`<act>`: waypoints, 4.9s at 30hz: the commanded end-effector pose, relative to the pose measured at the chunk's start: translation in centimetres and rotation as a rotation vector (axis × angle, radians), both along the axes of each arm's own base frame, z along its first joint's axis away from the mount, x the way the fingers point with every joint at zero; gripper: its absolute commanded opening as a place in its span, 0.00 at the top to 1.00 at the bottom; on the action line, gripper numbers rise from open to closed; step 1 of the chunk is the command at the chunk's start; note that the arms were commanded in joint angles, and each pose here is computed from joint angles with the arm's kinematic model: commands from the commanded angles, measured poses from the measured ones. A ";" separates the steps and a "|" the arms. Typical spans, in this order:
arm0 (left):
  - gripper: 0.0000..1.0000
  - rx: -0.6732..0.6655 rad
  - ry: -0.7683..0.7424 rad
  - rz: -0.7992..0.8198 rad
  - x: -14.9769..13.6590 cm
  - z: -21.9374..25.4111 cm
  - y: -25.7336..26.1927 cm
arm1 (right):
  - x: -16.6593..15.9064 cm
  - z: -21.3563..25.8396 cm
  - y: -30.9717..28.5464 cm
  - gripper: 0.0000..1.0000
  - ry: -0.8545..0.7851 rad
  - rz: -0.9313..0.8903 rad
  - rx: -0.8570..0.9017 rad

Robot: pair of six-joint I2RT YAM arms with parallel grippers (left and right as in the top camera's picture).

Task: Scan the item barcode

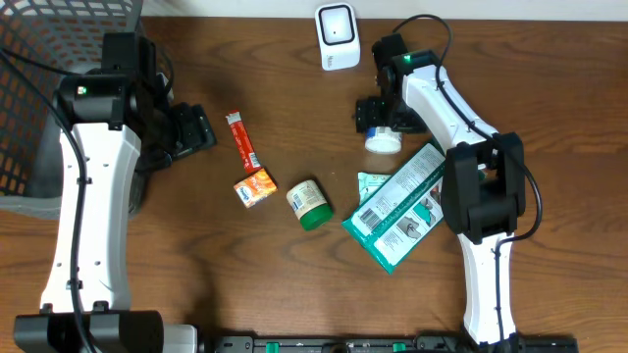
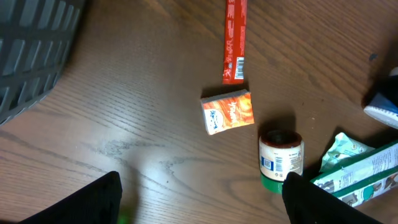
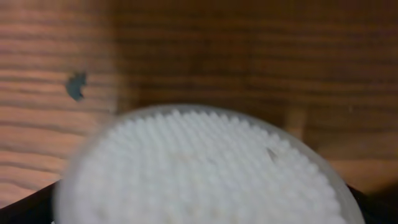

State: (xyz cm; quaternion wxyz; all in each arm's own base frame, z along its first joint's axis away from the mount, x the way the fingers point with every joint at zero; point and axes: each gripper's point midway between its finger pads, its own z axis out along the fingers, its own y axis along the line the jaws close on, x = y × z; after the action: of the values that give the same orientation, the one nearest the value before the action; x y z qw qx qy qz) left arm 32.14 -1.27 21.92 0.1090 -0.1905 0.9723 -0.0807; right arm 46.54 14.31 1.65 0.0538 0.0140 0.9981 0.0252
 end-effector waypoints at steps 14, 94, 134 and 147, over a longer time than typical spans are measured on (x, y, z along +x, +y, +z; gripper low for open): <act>0.16 0.009 -0.026 -0.008 -0.1 0.8 0.1 | 2.2 2.4 0.0 0.04 -0.097 -0.024 0.043; 0.16 0.009 -0.026 -0.008 -0.1 0.8 0.1 | -2.6 7.9 16.0 0.39 -0.577 0.265 -0.157; 0.16 0.009 -0.026 -0.008 -0.1 0.8 0.1 | -8.9 15.0 7.3 0.57 -1.274 0.041 0.292; 0.16 0.009 -0.026 -0.008 -0.1 0.8 0.1 | -8.2 9.5 8.0 0.56 -1.261 0.065 0.270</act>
State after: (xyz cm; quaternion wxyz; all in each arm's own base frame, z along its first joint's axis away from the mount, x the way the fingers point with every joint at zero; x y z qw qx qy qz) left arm 32.15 -1.28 21.92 0.1092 -0.1905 0.9722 -0.0809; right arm 37.78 22.31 12.34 0.6247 -0.0202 0.7617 0.1708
